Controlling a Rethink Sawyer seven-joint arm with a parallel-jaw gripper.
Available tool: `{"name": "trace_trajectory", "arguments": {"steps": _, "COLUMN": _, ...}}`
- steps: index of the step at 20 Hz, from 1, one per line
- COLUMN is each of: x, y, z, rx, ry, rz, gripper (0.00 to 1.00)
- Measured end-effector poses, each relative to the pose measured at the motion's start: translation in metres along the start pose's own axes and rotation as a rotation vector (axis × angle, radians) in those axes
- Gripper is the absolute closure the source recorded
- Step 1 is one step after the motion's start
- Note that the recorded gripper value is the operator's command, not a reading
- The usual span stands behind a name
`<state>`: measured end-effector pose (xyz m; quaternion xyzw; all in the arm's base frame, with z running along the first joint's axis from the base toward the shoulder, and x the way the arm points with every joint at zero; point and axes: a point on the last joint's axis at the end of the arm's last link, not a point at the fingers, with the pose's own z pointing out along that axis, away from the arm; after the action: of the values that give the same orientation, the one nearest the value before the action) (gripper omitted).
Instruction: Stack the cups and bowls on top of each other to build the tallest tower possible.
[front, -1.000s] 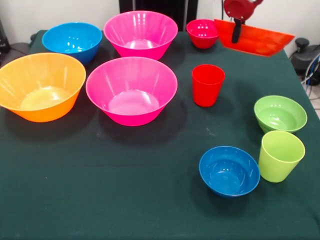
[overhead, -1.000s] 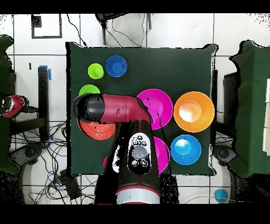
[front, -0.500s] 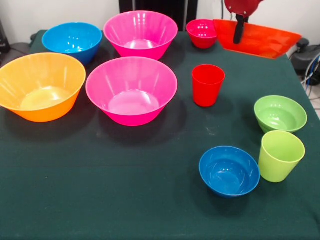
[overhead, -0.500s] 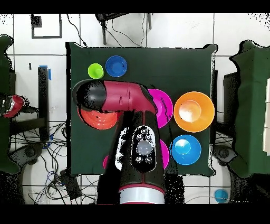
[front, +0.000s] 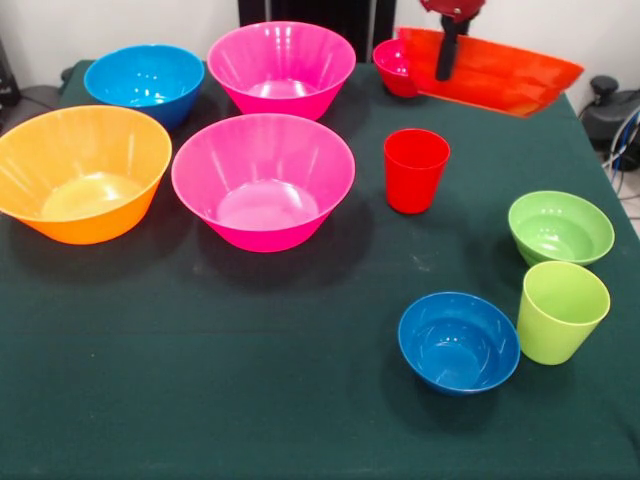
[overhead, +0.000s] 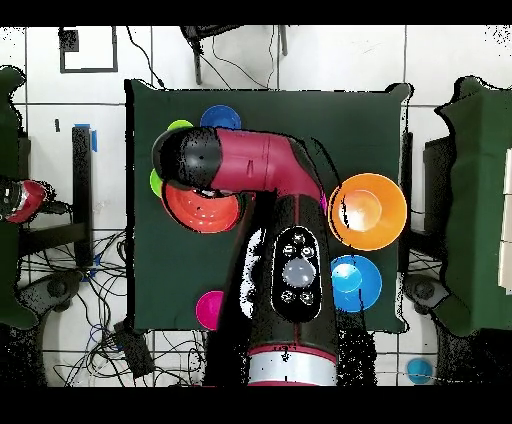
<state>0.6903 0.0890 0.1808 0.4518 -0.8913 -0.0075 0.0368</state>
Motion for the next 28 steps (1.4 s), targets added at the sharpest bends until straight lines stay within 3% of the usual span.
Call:
{"name": "trace_trajectory", "arguments": {"steps": 4, "x": 0.01, "y": -0.016, "z": -0.002, "rx": -0.012, "ry": 0.028, "rz": 0.008, "gripper": 1.0}}
{"name": "trace_trajectory", "arguments": {"steps": 11, "x": 0.029, "y": -0.029, "z": 0.003, "rx": -0.093, "ry": 0.091, "rz": 0.027, "gripper": 1.0}}
{"name": "trace_trajectory", "arguments": {"steps": 15, "x": 0.035, "y": -0.033, "z": 0.007, "rx": -0.132, "ry": 0.105, "rz": 0.038, "gripper": 1.0}}
{"name": "trace_trajectory", "arguments": {"steps": 20, "x": 0.035, "y": -0.035, "z": 0.005, "rx": -0.138, "ry": 0.094, "rz": 0.038, "gripper": 1.0}}
{"name": "trace_trajectory", "arguments": {"steps": 28, "x": 0.029, "y": -0.036, "z": -0.015, "rx": -0.112, "ry": 0.071, "rz": 0.029, "gripper": 1.0}}
